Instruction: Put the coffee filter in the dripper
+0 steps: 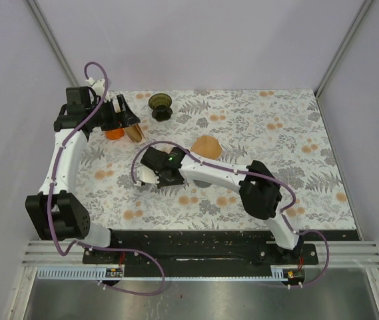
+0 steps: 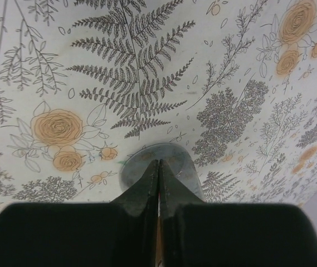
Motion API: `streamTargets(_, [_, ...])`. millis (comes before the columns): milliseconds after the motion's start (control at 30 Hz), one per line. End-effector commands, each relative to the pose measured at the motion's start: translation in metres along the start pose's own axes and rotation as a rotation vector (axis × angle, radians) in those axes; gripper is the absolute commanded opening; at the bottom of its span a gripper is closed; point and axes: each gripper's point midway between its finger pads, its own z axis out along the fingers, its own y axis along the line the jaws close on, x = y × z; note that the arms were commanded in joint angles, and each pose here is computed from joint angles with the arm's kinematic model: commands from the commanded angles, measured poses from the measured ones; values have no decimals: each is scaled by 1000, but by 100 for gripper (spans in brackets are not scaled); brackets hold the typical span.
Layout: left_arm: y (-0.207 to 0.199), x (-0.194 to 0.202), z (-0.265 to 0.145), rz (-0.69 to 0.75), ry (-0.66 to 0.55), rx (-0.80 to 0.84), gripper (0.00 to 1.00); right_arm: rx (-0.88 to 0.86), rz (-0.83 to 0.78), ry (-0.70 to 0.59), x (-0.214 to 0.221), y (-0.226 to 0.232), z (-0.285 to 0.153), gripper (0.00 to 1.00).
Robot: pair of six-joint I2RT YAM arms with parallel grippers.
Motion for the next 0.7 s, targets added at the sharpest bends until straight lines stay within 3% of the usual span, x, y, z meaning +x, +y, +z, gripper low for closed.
streamTargets(0, [-3,-12,0,39,-44,27,88,84,-74,75,4,-24,6,0])
streamTargets(367, [-5,-15,-4,51,-58,33,88,71,-72,242,50,-22,39,0])
streamTargets(667, [-8,-19,-6,56,-70,42,88,95,-13,270,80,-28,39,0])
